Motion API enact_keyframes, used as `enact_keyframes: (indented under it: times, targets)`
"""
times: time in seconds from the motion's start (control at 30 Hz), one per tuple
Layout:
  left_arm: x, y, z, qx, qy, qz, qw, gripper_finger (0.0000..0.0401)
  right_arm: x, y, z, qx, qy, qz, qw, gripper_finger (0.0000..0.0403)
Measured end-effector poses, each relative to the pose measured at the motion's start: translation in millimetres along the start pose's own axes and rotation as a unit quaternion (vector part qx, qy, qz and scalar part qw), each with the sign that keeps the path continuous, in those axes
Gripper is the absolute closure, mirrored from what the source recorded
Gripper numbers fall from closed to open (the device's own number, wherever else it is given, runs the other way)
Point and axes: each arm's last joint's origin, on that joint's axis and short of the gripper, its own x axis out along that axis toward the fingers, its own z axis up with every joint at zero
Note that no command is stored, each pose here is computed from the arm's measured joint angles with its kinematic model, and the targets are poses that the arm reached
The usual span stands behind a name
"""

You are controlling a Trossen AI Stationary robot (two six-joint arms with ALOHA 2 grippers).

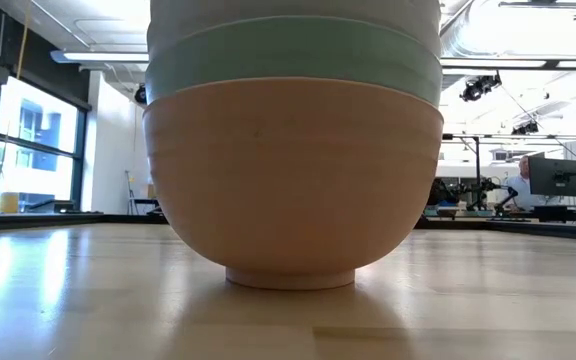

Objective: Nest bowls inside each other
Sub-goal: Stack the black bowl on top of the gray bowl

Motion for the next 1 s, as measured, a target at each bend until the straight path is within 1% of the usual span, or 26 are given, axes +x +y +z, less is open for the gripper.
enact_keyframes:
  times: [0.07,0.13,0.2,0.27,0.33,0.7,1.0]
  targets:
    - [4.6,0.0,2.7,-0.005,0.000,-0.006,1.000,0.0401,0.1,0.2,0.0,-0.001,0.000,0.000,1.000,0.0256]
    - [10.0,0.7,1.6,-0.006,0.015,-0.004,1.000,0.0401,0.0,0.0,0.0,-0.002,0.000,0.000,1.000,0.0256]
    - [15.5,-1.4,5.1,-0.005,0.009,-0.016,1.000,0.0401,0.1,0.1,0.0,-0.002,0.000,0.000,1.000,0.0256]
    - [19.4,-1.0,3.8,-0.006,0.021,-0.015,1.000,0.0401,0.1,0.1,0.0,-0.002,0.000,0.000,1.000,0.0256]
    - [23.0,-2.8,7.4,-0.005,0.010,-0.024,1.000,0.0401,0.0,0.1,0.0,-0.002,0.000,0.000,1.000,0.0256]
    - [46.0,-2.7,9.8,-0.004,0.030,-0.022,0.999,0.0401,0.1,0.2,0.0,0.003,0.000,0.000,1.000,0.0256]
    - [49.7,6.1,14.4,-0.016,0.028,-0.015,0.999,0.0401,0.1,0.2,0.0,0.003,0.000,0.000,1.000,0.0256]
